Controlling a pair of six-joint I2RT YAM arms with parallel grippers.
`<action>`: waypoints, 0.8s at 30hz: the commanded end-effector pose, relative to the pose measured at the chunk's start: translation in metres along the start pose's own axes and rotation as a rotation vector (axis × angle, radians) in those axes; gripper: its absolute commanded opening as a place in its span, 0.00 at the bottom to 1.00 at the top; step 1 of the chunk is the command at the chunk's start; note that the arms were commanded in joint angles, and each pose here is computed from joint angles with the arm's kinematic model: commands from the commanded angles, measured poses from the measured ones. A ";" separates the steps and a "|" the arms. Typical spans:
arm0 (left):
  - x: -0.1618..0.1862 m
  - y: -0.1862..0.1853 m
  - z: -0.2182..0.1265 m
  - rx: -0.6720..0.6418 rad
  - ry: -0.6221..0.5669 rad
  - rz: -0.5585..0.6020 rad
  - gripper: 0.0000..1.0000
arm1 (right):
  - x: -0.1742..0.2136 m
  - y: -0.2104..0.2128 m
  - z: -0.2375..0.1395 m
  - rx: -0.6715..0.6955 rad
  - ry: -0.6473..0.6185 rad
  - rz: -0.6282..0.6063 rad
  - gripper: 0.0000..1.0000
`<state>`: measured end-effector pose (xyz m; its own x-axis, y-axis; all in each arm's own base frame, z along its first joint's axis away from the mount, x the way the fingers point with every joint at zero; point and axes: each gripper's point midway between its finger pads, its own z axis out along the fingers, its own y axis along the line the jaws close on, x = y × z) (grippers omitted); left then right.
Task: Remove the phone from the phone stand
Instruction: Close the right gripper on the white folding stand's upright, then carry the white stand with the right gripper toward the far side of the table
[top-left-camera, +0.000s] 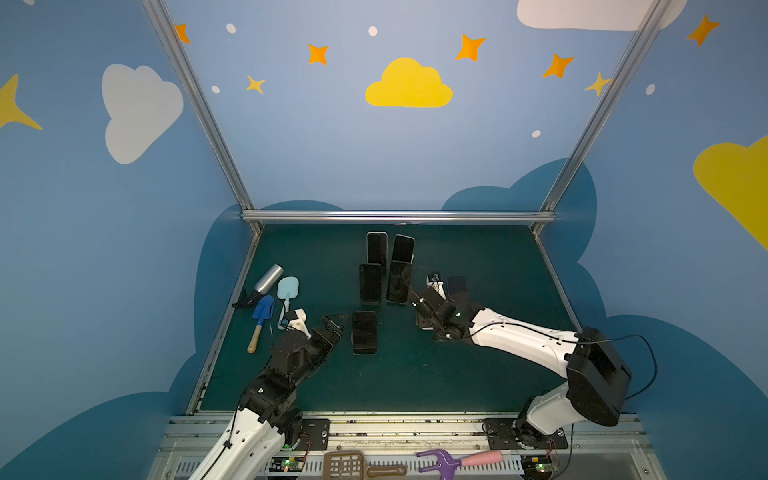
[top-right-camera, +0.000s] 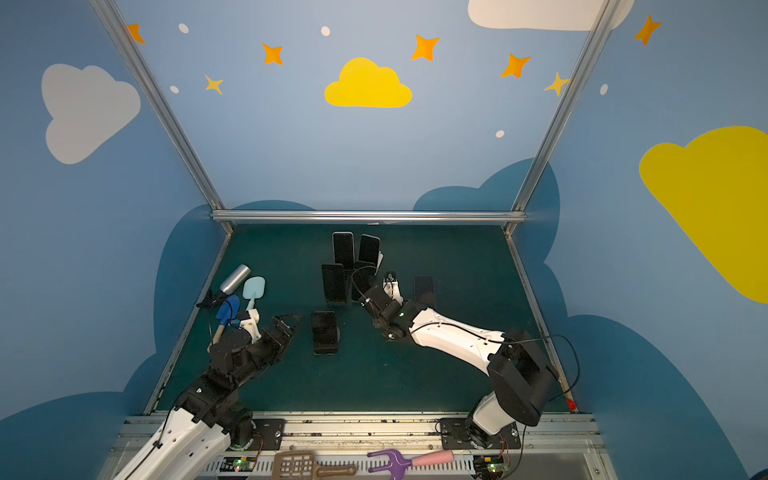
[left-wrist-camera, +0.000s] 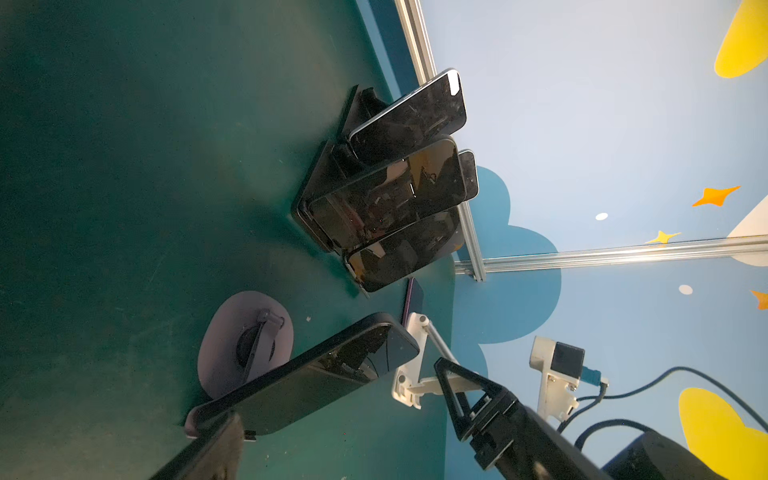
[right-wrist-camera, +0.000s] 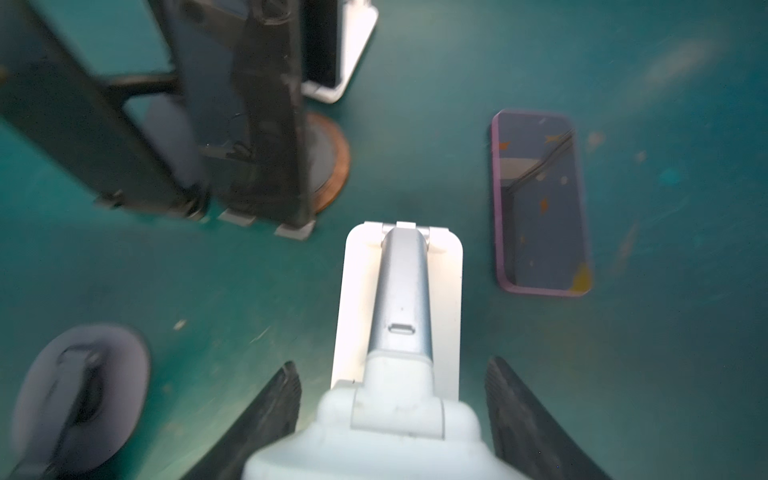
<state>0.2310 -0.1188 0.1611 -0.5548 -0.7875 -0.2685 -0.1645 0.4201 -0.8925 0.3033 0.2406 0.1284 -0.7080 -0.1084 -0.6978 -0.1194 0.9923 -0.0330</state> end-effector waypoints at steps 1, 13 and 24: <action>-0.002 -0.002 0.000 0.009 -0.010 0.018 1.00 | -0.037 -0.013 -0.001 -0.031 -0.062 -0.048 0.58; -0.001 -0.005 0.005 0.008 0.002 0.024 1.00 | -0.134 -0.079 0.053 -0.027 -0.123 -0.002 0.57; 0.000 -0.006 0.007 0.005 0.010 0.036 1.00 | -0.179 -0.107 0.142 -0.043 -0.019 0.019 0.56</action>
<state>0.2364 -0.1229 0.1527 -0.5716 -0.7748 -0.2699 -0.1818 0.4404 -0.8792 0.5317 0.1571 0.1535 -0.6868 -0.0649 -0.7239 -0.0908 0.9959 -0.0032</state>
